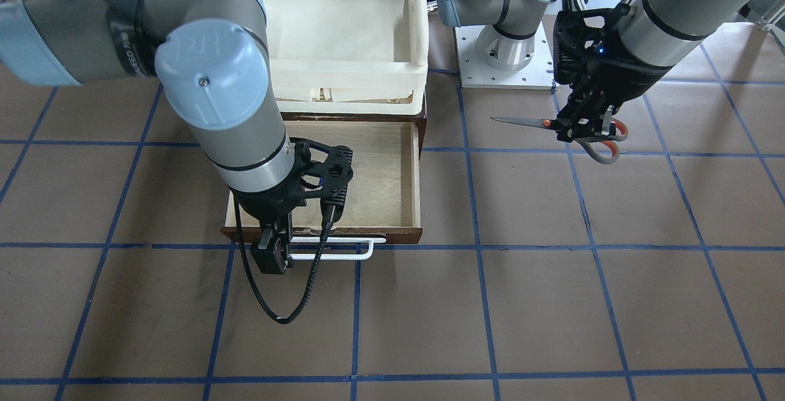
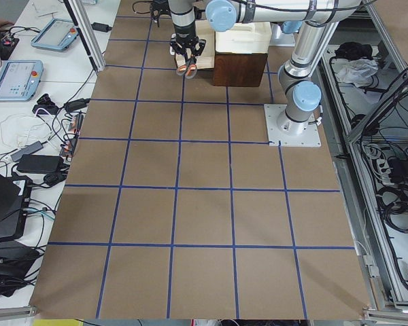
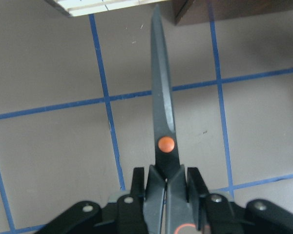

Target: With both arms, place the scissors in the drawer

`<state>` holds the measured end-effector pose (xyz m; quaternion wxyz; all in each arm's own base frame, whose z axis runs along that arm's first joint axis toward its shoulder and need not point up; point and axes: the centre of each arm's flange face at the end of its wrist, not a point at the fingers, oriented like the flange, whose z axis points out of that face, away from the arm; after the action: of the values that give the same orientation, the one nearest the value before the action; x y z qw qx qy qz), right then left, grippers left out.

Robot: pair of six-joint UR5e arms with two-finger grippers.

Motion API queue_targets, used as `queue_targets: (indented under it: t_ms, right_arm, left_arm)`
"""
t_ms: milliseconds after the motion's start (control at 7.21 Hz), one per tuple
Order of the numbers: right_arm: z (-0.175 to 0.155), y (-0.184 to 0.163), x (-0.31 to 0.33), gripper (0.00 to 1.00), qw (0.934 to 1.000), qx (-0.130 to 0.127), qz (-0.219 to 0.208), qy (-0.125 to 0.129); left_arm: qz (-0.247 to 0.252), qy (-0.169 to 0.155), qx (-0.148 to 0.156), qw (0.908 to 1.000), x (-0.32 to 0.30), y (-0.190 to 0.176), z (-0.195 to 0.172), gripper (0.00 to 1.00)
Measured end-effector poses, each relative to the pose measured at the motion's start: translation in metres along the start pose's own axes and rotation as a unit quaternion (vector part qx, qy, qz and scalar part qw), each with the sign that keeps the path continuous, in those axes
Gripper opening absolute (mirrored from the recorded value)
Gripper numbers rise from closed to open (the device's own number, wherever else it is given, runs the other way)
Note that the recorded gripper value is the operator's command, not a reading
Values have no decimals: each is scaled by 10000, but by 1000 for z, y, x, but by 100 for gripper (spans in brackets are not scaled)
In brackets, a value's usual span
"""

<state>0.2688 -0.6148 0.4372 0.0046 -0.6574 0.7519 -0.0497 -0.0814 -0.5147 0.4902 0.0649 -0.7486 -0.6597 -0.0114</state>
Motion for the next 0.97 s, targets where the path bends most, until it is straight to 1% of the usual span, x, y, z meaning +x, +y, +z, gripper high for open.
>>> queue_targets:
  t_ms: [139, 277, 416, 555, 694, 832, 971]
  right_arm:
    - [-30, 11, -13, 100, 9991, 25, 421, 70]
    - [-55, 21, -32, 100, 9954, 40, 953, 69]
    - [-73, 28, -50, 100, 9872, 61, 1588, 95]
    - [-84, 33, -65, 100, 9722, 80, 2337, 121]
    - [-91, 38, -77, 100, 9475, 83, 3194, 147]
    - [-97, 41, -86, 100, 9184, 90, 3952, 175]
    - [-103, 44, -92, 100, 8898, 94, 4558, 186]
  left_arm:
    - [-112, 10, -18, 9999, -1, -24, 4, 0]
    - [-235, -8, -52, 9997, -2, -51, 8, 0]
    - [-448, -17, -71, 9990, -4, -74, 13, 0]
    - [-714, -52, -82, 9974, -7, -95, 20, 0]
    - [-926, -145, -87, 9956, -12, -122, 28, 0]
    - [-1079, -230, -86, 9939, -17, -147, 38, 0]
    - [-1203, -265, -86, 9923, -21, -168, 49, 0]
